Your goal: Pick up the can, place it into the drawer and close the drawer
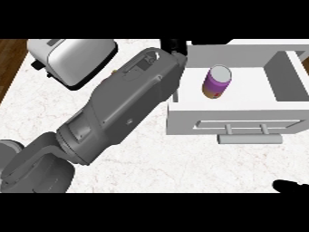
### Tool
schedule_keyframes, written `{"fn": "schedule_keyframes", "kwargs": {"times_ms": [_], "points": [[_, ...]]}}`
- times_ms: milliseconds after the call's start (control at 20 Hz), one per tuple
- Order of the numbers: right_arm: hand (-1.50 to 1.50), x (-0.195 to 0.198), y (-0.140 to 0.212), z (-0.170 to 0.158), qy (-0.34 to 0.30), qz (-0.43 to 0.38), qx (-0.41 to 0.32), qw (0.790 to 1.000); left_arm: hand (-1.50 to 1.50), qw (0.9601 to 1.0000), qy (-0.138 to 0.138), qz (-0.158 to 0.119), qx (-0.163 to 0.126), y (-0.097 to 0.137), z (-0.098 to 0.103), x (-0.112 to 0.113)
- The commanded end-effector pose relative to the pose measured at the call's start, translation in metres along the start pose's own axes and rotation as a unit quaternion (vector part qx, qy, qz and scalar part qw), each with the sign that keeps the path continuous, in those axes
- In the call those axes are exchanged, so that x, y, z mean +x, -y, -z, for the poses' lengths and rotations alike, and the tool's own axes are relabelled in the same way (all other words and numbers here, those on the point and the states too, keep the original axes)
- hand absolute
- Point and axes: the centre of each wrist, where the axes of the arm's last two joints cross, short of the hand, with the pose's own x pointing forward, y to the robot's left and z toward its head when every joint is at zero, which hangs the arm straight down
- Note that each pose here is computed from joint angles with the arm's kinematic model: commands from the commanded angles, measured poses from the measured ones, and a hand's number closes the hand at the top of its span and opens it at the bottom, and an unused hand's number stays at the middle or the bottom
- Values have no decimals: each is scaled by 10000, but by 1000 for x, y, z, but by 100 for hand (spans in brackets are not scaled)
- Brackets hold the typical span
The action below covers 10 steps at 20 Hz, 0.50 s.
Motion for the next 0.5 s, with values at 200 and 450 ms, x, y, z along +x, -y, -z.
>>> {"fn": "schedule_keyframes", "kwargs": {"times_ms": [200, 450], "points": [[-150, -9, -54, 51, 188, -898, 187, 9956, -150, 9999, -87, 78, 83, -14, -1, -12], [-150, -32, -83, 93, 197, -1437, 629, 9874, -150, 9999, -98, 91, 106, -21, 7, 7]]}}
